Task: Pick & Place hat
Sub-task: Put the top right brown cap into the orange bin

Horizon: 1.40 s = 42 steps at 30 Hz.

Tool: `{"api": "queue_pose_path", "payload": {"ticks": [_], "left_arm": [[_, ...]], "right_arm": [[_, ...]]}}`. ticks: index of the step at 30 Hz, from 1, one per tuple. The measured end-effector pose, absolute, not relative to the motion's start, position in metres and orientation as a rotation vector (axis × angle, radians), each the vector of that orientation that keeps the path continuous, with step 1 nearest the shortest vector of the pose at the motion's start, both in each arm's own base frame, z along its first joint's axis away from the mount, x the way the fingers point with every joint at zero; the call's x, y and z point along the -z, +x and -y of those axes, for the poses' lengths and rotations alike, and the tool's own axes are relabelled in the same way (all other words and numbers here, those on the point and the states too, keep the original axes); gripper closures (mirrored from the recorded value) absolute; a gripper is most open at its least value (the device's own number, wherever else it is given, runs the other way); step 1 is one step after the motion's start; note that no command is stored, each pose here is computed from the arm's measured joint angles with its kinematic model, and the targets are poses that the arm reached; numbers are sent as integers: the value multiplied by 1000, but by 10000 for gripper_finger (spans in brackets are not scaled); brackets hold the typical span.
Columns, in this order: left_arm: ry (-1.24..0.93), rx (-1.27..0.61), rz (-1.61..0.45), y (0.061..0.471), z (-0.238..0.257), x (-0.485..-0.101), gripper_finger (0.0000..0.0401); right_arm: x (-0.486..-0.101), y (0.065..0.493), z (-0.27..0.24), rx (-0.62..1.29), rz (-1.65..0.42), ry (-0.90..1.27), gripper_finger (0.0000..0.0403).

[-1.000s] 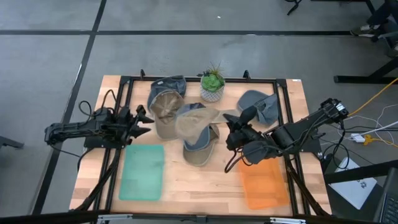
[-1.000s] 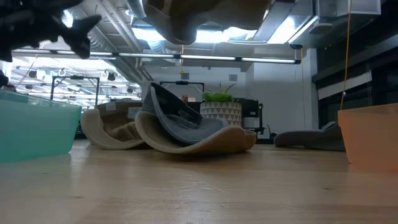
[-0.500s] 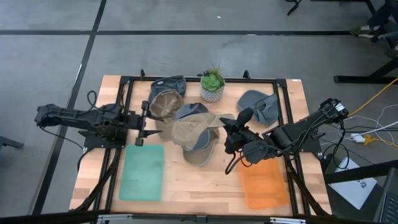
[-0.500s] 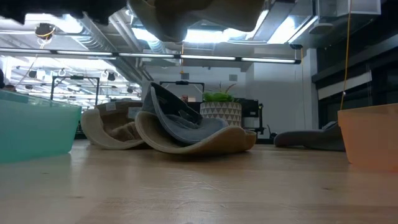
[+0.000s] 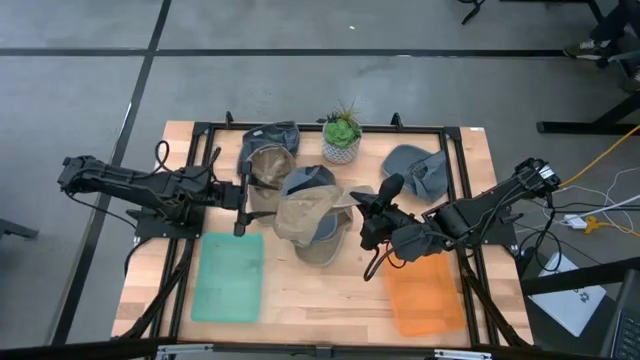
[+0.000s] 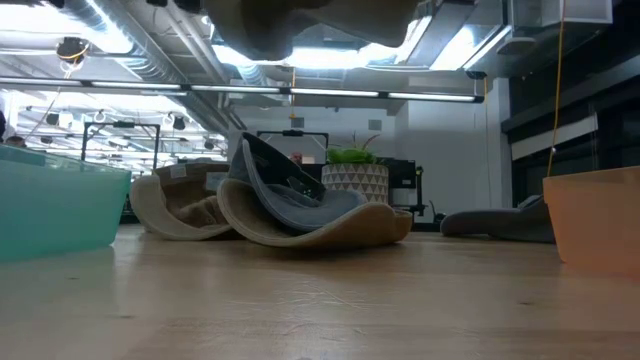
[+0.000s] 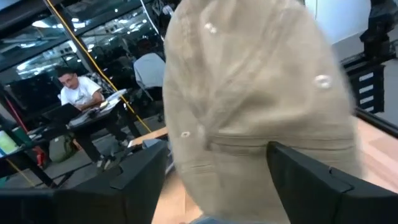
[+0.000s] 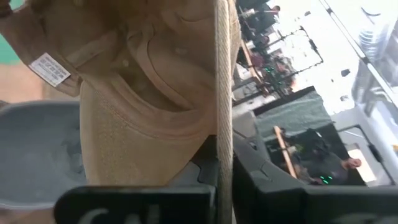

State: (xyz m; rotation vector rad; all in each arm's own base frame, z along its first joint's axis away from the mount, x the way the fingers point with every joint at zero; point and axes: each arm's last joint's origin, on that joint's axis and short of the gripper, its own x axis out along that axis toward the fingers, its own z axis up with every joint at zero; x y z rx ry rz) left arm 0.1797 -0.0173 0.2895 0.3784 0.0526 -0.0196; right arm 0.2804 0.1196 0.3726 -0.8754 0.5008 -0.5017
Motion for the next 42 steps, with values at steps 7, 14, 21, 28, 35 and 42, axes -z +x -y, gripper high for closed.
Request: {"api": "queue_pose_path", "payload": {"ticks": [7, 14, 21, 28, 35, 42], "left_arm": [[389, 46, -28, 192, 20, -287, 91], [383, 33, 72, 201, 20, -293, 95], [361, -51, 143, 206, 19, -298, 120], [315, -169, 173, 207, 15, -302, 213], [301, -167, 184, 206, 16, -303, 340], [317, -251, 169, 205, 13, -303, 385]], "right_arm": [[-374, 281, -120, 499, -485, -862, 385], [-377, 283, -121, 483, -452, -830, 385], [-378, 283, -121, 487, -444, -818, 385], [-381, 284, -122, 488, -415, -789, 384], [-380, 288, -112, 518, -413, -728, 384], [-379, 291, -105, 554, -407, -653, 384]]}}
